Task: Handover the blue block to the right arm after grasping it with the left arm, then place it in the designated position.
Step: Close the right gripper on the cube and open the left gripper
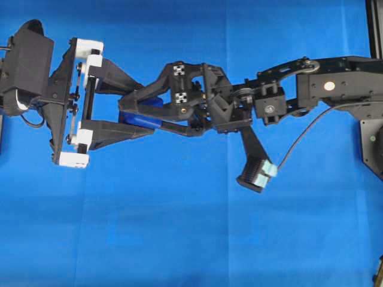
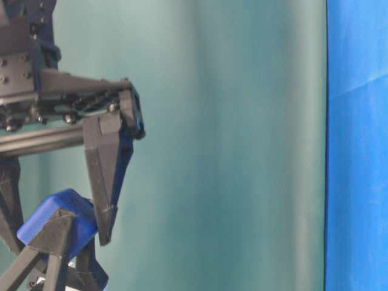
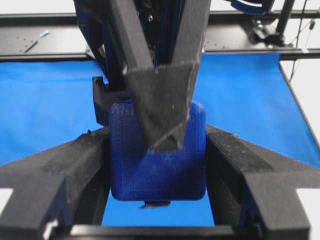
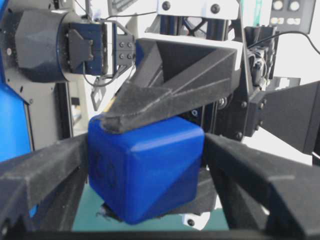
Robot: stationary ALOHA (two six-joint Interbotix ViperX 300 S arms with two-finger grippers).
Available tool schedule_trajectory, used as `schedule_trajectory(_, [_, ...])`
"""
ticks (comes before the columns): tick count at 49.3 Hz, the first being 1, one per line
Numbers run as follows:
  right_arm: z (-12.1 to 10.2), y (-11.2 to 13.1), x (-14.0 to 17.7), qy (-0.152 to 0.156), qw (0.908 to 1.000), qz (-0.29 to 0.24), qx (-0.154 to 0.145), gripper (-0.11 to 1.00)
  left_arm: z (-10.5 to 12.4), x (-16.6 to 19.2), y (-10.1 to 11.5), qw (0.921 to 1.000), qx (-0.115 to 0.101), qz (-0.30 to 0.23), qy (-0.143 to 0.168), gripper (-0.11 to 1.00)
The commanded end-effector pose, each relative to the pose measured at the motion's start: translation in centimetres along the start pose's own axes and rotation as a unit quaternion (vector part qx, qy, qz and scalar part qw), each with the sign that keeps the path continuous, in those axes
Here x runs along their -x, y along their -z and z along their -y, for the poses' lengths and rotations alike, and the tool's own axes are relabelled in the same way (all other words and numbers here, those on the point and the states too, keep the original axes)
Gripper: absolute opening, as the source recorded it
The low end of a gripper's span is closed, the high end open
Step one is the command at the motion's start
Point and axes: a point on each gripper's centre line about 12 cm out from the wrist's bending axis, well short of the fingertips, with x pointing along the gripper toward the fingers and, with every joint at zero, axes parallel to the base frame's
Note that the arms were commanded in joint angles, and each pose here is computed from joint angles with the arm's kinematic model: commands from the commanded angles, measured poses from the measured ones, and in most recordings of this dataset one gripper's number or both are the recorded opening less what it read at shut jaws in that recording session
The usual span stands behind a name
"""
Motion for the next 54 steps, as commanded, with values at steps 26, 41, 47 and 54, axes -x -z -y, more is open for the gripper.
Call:
schedule_trajectory(26, [1.86,0.02,-0.03,0.017,0.9998,-0.008,-0.003,0.68,-0.05,0.83,-1.04,0.9999,0.001,0.016,-0.001,0.46])
schedule_trajectory(41, [1.98,0.20,-0.05,0.015,0.9996,-0.016,-0.019,0.54,-0.04,0.83,-1.10,0.9999,0.000,0.017,-0.001,0.46])
schedule_trajectory(47, [1.91,0.31,-0.05,0.012,0.9994,-0.021,-0.026,0.54,-0.09,0.83,-1.08,0.9999,-0.001,0.016,-0.001,0.46])
schedule_trajectory(54, [1.83,0.33,-0.04,0.011,0.9993,-0.022,-0.027,0.54,-0.09,0.83,-1.08,0.9999,-0.001,0.016,-0.001,0.46])
